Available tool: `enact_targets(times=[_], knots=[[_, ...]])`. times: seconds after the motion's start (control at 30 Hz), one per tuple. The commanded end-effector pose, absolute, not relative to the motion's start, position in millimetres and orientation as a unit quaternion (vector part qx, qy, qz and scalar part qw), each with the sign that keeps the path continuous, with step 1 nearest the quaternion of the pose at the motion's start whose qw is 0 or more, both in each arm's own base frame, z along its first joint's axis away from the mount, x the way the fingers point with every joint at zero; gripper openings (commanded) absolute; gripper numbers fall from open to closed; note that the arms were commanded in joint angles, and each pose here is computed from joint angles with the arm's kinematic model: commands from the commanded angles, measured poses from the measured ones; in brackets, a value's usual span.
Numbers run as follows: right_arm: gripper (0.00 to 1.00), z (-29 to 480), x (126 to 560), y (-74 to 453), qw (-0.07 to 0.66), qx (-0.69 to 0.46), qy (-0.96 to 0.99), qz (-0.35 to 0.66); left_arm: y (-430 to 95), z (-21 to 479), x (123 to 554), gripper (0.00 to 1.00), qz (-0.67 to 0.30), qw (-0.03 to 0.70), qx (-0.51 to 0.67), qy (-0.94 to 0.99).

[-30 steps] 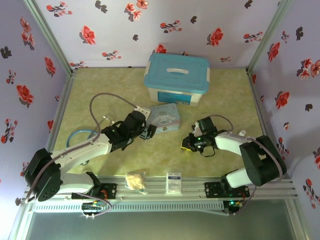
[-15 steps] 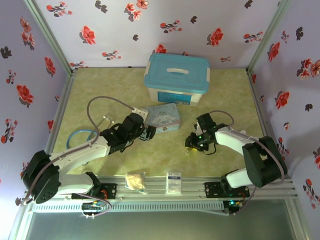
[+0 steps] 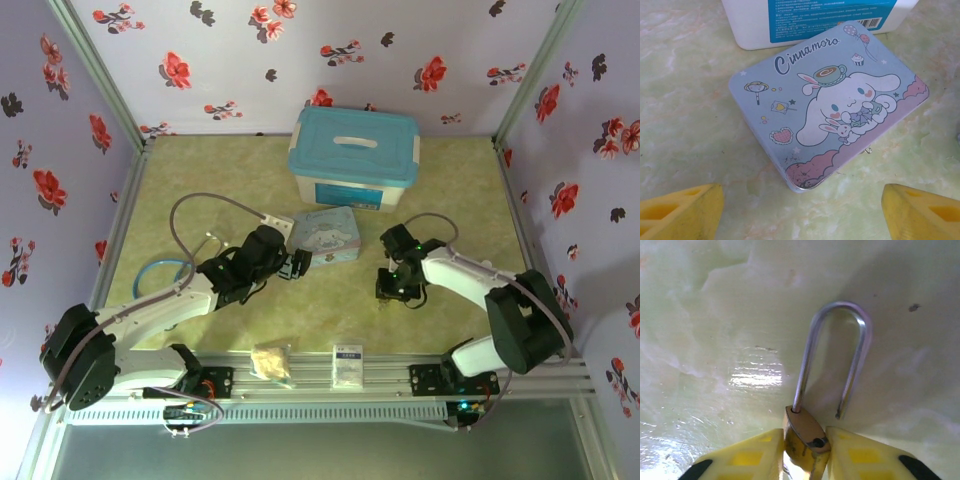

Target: Unlock a padlock with a key

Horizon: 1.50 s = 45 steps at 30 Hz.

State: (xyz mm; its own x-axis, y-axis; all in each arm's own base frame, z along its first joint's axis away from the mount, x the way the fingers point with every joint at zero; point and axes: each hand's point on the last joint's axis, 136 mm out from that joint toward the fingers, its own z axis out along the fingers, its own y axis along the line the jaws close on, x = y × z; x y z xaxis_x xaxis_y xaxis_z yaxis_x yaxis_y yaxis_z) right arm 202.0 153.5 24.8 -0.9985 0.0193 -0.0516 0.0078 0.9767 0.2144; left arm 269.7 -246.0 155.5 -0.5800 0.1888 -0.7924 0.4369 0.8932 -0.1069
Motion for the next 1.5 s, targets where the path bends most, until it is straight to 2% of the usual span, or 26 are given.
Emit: enact_targets(times=[0.0, 0.1, 0.17, 0.43, 0.73, 1.0, 1.17, 1.27, 1.3, 1.37, 1.4, 1.47], knots=[[0.20, 24.3, 195.2, 132.2, 0.016, -0.025, 1.000, 0.003, -240.3, 155.9, 271.4, 0.83, -0.148, 0.424, 0.165, 0.878], [0.19, 24.1, 197.0, 137.5, 0.016, -0.035, 0.999, -0.009, -237.1, 154.4, 271.2, 0.83, -0.145, 0.421, 0.164, 0.880], [0.15, 23.2, 198.3, 141.1, 0.016, -0.038, 0.999, -0.009, -234.4, 152.5, 271.0, 0.83, -0.141, 0.419, 0.163, 0.882], [0.17, 28.3, 203.6, 131.7, 0.030, -0.062, 0.993, -0.099, -220.7, 147.9, 271.8, 0.83, -0.134, 0.416, 0.146, 0.887], [0.28, 37.0, 206.8, 153.4, 0.044, -0.065, 0.994, -0.076, -212.5, 145.3, 273.1, 0.83, -0.129, 0.413, 0.135, 0.892], [0.28, 43.1, 203.5, 168.8, 0.055, -0.057, 0.996, -0.034, -210.0, 141.8, 272.0, 0.84, -0.128, 0.408, 0.128, 0.895], [0.27, 43.2, 206.0, 163.0, 0.063, -0.057, 0.995, -0.050, -206.1, 141.3, 273.5, 0.84, -0.125, 0.408, 0.120, 0.896], [0.27, 53.0, 213.4, 167.6, 0.087, -0.054, 0.994, -0.035, -200.4, 145.9, 275.6, 0.84, -0.120, 0.419, 0.110, 0.894], [0.29, 59.8, 218.2, 169.7, 0.104, -0.050, 0.993, -0.024, -196.4, 150.8, 276.9, 0.85, -0.117, 0.428, 0.104, 0.890], [0.40, 78.2, 232.6, 172.6, 0.151, -0.043, 0.988, -0.001, -184.1, 161.3, 281.7, 0.90, -0.105, 0.452, 0.086, 0.882], [0.46, 90.8, 241.1, 173.0, 0.181, -0.037, 0.983, 0.014, -173.7, 167.3, 286.4, 0.97, -0.096, 0.468, 0.068, 0.876], [0.58, 112.1, 263.3, 163.6, 0.242, -0.014, 0.970, 0.033, -149.8, 173.8, 297.0, 1.00, -0.080, 0.493, 0.027, 0.866]])
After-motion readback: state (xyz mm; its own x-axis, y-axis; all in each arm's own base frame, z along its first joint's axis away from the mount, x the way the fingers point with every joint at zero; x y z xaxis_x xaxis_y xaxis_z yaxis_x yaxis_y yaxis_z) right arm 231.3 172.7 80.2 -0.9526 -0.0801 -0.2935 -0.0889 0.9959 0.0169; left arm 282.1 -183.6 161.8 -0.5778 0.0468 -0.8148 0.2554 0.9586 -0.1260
